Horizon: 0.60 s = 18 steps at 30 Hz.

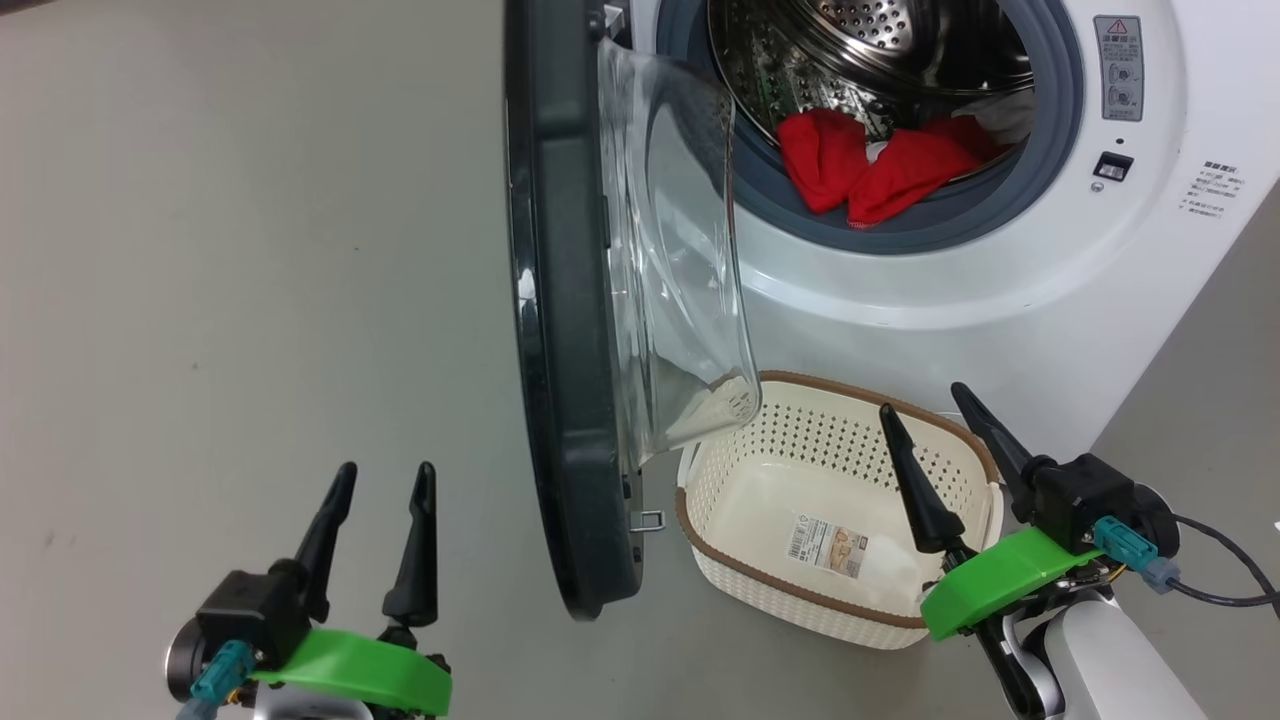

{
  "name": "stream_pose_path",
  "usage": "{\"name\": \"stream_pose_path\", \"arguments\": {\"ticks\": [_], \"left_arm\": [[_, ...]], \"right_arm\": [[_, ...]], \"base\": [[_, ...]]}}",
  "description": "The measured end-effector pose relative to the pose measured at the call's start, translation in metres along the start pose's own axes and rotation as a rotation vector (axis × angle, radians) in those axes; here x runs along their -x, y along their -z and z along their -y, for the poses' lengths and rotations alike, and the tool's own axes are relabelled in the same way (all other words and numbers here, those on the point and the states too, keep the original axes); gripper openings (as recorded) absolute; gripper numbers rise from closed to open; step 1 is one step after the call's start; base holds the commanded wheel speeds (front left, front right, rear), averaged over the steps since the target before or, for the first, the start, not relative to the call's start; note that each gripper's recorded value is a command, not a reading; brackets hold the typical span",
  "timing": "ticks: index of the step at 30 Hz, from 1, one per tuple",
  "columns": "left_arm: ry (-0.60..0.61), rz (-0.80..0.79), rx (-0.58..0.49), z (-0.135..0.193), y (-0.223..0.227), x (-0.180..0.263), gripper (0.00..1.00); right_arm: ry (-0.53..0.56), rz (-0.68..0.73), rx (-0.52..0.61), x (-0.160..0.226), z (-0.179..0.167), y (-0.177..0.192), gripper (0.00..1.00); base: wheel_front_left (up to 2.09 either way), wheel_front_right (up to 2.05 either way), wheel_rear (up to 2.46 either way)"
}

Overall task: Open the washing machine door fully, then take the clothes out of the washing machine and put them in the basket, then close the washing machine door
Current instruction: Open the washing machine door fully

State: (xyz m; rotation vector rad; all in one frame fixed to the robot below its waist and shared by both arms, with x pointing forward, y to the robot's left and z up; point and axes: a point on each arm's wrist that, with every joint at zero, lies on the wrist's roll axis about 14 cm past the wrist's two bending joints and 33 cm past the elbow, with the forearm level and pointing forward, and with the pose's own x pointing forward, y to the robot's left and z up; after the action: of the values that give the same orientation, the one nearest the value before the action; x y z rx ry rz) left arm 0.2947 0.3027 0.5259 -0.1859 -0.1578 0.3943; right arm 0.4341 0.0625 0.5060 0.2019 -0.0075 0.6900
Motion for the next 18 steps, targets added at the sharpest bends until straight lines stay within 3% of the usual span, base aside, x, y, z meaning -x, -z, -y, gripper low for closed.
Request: {"name": "stream_pose_path", "arguments": {"ticks": [7,8,9,10,11,18], "left_arm": [[0.011,-0.018,0.002,0.003,0.006,0.0,1.0],[0.012,-0.018,0.002,0.003,0.006,0.0,0.86],[0.014,-0.018,0.002,0.004,0.006,0.0,0.37],[0.02,-0.018,0.004,0.005,0.006,0.0,0.06],[0.021,-0.016,0.004,0.005,0.005,0.0,0.0],[0.039,0.04,-0.001,0.01,-0.012,-0.005,0.0]], "right_arm": [[0.002,-0.005,-0.006,0.001,0.001,0.002,1.0],[0.002,-0.007,-0.006,0.001,0.0,0.002,1.0],[0.002,-0.008,-0.006,0.001,0.0,0.003,1.0],[0.001,-0.009,-0.006,0.002,0.0,0.003,1.0],[0.001,-0.009,-0.007,0.002,0.0,0.003,1.0],[-0.005,-0.016,-0.01,0.004,-0.003,0.005,1.0]], "base": [[0.0,0.0,0.0],[0.0,0.0,0.0],[0.0,0.0,0.0],[0.0,0.0,0.0],[0.0,0.0,0.0],[0.0,0.0,0.0]]}}
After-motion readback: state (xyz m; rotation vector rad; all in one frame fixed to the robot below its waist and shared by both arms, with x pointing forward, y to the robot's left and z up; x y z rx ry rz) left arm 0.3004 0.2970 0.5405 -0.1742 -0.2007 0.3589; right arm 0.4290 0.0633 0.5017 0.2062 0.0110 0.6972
